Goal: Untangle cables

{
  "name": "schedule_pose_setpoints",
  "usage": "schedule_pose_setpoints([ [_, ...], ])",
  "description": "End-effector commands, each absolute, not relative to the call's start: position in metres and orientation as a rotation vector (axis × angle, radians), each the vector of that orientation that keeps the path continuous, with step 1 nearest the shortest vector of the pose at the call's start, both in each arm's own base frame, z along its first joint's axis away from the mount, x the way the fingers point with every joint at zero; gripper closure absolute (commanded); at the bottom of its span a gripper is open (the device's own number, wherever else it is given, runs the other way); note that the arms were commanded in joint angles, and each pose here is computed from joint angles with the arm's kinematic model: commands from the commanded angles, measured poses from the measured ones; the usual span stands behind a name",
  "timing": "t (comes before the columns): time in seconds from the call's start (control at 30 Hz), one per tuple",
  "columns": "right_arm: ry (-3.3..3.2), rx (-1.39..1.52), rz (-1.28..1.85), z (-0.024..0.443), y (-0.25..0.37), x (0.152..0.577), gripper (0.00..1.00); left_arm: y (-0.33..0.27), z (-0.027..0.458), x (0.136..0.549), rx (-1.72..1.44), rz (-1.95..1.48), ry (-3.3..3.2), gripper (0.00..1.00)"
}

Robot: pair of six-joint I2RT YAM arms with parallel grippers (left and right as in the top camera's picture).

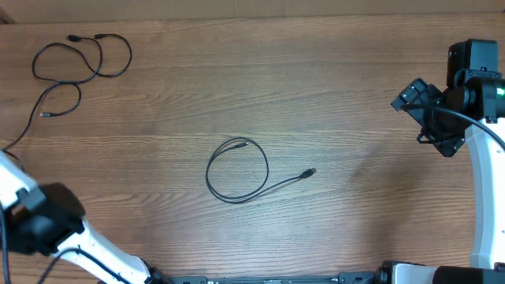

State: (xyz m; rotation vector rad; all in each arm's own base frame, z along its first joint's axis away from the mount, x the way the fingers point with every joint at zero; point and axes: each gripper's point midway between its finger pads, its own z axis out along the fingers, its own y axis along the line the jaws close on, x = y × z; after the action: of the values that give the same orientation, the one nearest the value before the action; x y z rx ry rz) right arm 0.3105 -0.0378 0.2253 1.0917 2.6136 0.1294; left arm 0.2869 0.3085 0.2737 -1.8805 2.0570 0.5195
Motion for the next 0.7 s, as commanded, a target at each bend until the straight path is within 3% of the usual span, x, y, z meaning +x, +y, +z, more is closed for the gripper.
schedule_pose_setpoints([
  [0.0, 2.610, 1.093, 0.116, 0.224, -0.040, 0.311, 0.00, 0.272, 0.336, 0.289, -1.747, 0.249, 1.953, 0.96],
  [0.17, 2.610, 1.092, 0.116, 0.224, -0.040, 0.311, 0.00, 0.241, 0.375, 0.307, -1.413, 0.050, 2.039, 0.96],
  [0.4, 2.610, 1.093, 0.116, 0.224, -0.040, 0.311, 0.00, 0.225, 0.417, 0.293, -1.321, 0.032, 1.934, 0.96],
  [0.67, 2.610, 1.092, 0.116, 0.224, -0.040, 0.311, 0.00, 0.226, 0.408, 0.288, -1.354, 0.056, 1.962, 0.96],
])
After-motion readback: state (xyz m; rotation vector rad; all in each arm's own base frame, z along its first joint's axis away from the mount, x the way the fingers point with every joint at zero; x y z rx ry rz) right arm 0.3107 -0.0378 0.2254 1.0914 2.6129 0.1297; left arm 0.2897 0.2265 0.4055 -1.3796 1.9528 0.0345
